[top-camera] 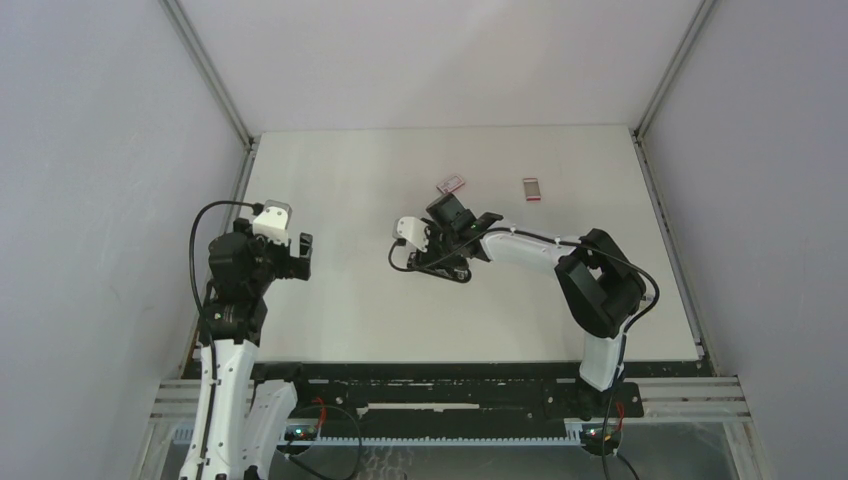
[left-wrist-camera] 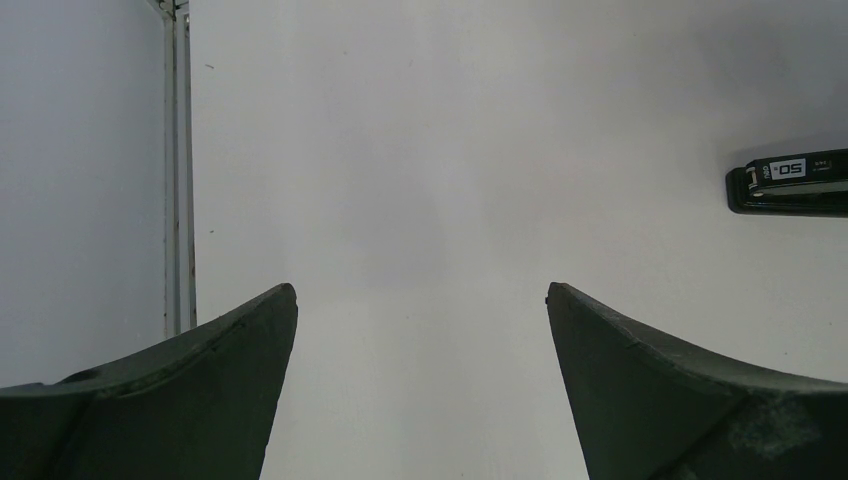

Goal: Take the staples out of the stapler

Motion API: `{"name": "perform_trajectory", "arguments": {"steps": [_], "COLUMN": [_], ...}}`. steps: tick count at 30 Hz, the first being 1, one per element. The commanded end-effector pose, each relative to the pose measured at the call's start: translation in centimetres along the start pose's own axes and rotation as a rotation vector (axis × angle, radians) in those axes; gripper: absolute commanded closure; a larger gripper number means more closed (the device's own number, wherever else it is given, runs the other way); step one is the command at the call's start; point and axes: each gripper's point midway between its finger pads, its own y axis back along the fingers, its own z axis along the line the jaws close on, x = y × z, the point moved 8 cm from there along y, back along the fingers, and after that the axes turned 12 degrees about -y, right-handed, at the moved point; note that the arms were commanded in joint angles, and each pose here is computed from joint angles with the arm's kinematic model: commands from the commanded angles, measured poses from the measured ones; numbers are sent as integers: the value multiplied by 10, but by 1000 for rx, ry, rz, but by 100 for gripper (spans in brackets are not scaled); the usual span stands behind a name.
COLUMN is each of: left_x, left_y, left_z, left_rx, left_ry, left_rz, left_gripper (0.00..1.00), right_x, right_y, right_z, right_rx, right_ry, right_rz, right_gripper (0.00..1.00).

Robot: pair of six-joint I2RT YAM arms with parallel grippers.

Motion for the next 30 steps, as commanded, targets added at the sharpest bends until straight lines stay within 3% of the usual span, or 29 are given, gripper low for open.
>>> {"name": "perform_trajectory", "arguments": {"steps": [1, 5, 8, 18, 30], "left_x": [1, -1, -3, -30, -76], "left_y": [-4, -5, -4, -13, -73], "left_z": [-2, -4, -7, -27, -93], "left_rx": [16, 48, 96, 363, 666], "left_ry": [-28, -44, -82, -232, -432], "left_rz": [-20, -33, -41, -130, -59], "left_gripper": [0, 0, 0, 0, 0], "right_x": [-33, -38, -37, 17, 62], "right_y": [25, 55, 85, 167, 216], "right_z": [-11, -22, -34, -70, -52], "right_rx": [73, 111, 117, 102, 175], "right_ry": [12, -64, -150, -421, -565], "right_rz": [-118, -182, -238, -386, -418], "right_gripper": [32, 10, 1, 0, 0]}}
